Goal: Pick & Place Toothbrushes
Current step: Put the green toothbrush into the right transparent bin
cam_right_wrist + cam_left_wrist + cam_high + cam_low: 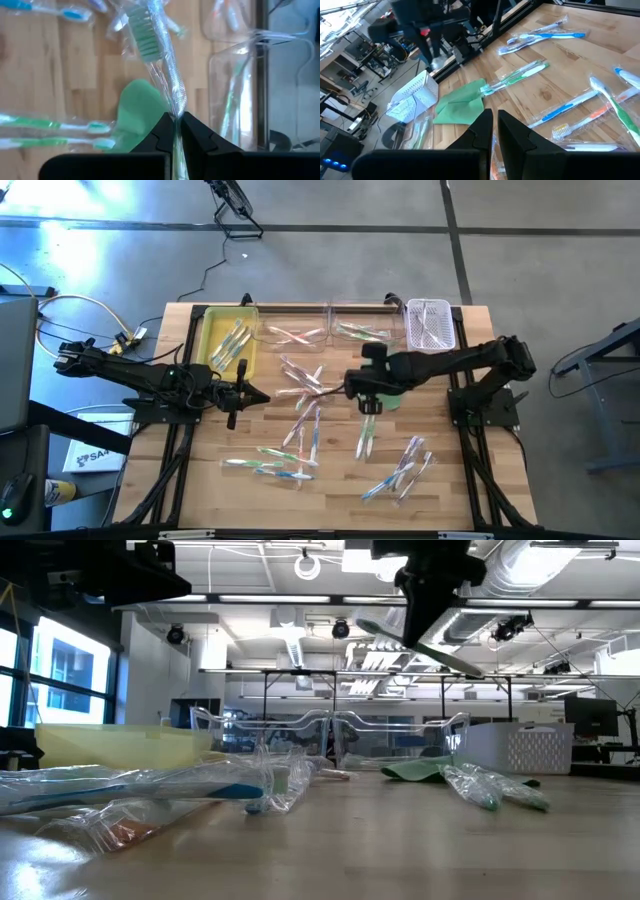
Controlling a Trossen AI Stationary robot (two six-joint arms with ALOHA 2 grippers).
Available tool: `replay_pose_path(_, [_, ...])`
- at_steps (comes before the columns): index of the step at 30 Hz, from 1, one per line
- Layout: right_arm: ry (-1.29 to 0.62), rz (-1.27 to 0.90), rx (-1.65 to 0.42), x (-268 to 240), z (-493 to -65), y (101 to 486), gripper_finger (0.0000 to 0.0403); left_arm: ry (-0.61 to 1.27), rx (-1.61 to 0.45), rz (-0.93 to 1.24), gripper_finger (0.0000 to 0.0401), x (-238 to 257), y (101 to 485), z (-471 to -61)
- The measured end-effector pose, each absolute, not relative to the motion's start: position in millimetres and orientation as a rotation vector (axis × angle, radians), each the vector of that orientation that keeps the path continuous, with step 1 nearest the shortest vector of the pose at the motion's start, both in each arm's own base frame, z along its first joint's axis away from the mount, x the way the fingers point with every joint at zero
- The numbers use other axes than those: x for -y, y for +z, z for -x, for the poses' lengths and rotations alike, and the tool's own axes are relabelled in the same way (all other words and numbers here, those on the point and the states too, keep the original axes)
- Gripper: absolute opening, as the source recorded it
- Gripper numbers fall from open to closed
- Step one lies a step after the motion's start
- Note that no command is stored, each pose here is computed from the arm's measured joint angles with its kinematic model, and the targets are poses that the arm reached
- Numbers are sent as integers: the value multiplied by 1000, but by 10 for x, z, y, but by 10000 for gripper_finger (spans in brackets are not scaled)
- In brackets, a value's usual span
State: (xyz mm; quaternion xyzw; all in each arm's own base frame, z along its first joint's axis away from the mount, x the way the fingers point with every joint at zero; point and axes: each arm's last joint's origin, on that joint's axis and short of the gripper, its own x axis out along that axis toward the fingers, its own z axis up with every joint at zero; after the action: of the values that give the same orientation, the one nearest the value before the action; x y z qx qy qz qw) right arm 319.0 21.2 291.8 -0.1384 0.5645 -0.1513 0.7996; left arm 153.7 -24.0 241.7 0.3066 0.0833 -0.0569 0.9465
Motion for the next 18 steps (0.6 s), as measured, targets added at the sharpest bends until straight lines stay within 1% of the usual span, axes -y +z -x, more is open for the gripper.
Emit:
replay_pose_path(10, [-357,277,-1213,-73,-3201,2941,10,-116,-169,-626,21,240,2417,-1537])
replay_pose_path(18, [-400,321,-1172,37,-3247,2963,10,-116,-169,-624,21,240,2418,-1536])
